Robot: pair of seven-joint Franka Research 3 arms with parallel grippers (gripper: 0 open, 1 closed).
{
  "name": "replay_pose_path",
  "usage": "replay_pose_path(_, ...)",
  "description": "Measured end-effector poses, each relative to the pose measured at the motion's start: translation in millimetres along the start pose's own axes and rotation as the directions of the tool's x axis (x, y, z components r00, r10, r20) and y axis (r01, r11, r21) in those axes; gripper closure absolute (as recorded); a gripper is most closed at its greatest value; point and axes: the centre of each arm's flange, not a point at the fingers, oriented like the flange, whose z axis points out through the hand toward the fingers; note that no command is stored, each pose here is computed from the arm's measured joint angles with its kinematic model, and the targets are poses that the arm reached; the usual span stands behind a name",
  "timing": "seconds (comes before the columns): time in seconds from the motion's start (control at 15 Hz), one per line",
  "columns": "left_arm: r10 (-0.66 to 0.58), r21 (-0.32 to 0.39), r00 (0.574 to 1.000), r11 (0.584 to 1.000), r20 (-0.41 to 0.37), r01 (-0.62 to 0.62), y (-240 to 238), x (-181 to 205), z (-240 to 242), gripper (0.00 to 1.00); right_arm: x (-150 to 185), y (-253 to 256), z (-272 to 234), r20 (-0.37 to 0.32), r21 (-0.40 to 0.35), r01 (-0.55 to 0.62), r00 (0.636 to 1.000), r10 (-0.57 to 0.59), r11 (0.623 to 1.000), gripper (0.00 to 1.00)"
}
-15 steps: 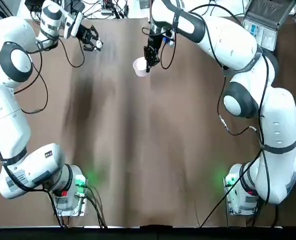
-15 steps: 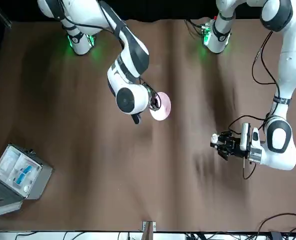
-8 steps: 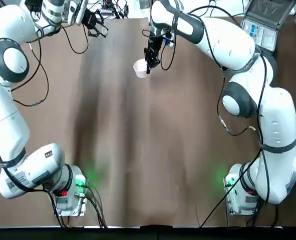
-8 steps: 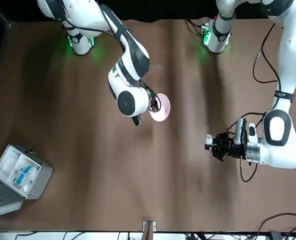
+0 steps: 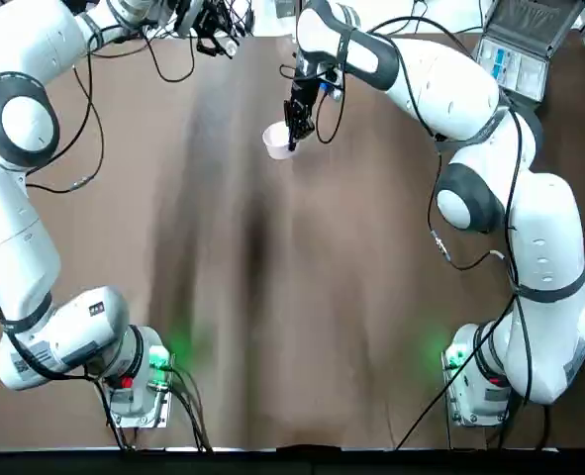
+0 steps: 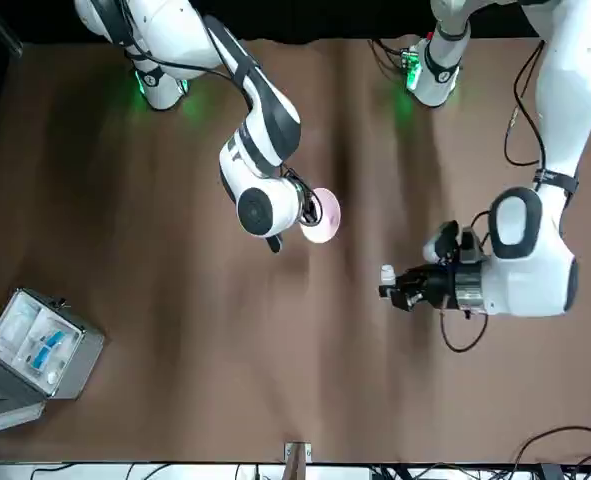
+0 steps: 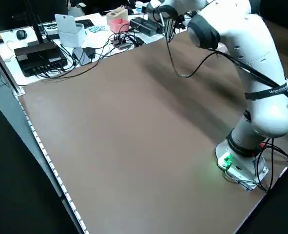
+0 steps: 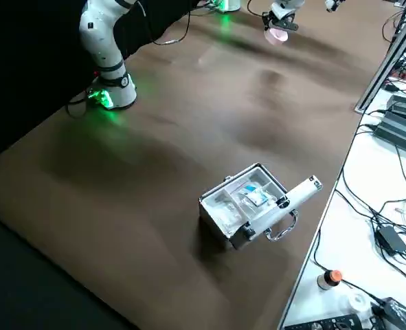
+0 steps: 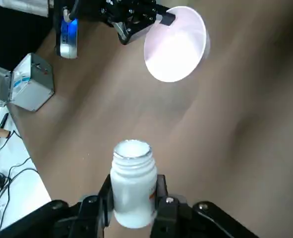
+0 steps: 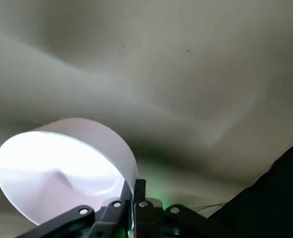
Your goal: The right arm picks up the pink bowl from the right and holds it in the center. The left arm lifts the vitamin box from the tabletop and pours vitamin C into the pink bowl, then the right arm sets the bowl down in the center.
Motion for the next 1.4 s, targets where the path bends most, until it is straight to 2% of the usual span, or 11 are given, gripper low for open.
replay_pose_path(0.2, 0.055, -0.033, 0.997, 0.998, 0.054, -0.053, -14.4, 16.4, 14.2, 0.64, -6.0, -0.2, 3.1, 0.004, 0.004, 0.012, 1.0, -0.012, 1.0, 0.97)
replay_pose_path(0.27, 0.08, -0.024, 0.992, 0.997, 0.101, -0.077, -18.9, 27.1, 31.5, 0.64, -10.0, -0.9, 3.6, 0.008, 0.014, 0.017, 1.0, -0.017, 1.0, 0.97)
replay_pose_path(0.53, 0.141, 0.004, 0.977, 0.99, 0.159, -0.143, -29.2, 59.0, 67.9, 0.64, -12.6, -3.8, 3.6, 0.038, 0.035, 0.012, 0.999, -0.014, 0.999, 0.97)
replay_pose_path(0.8, 0.236, -0.056, 0.94, 0.972, 0.246, -0.229, -26.7, 79.1, 85.6, 0.64, -12.7, -4.6, 4.8, 0.046, 0.036, 0.01, 0.999, -0.012, 0.999, 0.97)
replay_pose_path(1.0, 0.278, -0.051, 0.926, 0.96, 0.254, -0.274, -26.9, 100.5, 106.8, 0.64, -14.0, -5.1, 3.4, 0.077, 0.04, 0.008, 0.997, -0.011, 0.999, 0.97)
replay_pose_path(1.4, 0.375, -0.107, 0.894, 0.927, 0.246, -0.359, -32.2, 134.9, 123.6, 0.64, -9.4, -6.2, -0.3, 0.089, 0.045, 0.009, 0.996, -0.013, 0.999, 0.97)
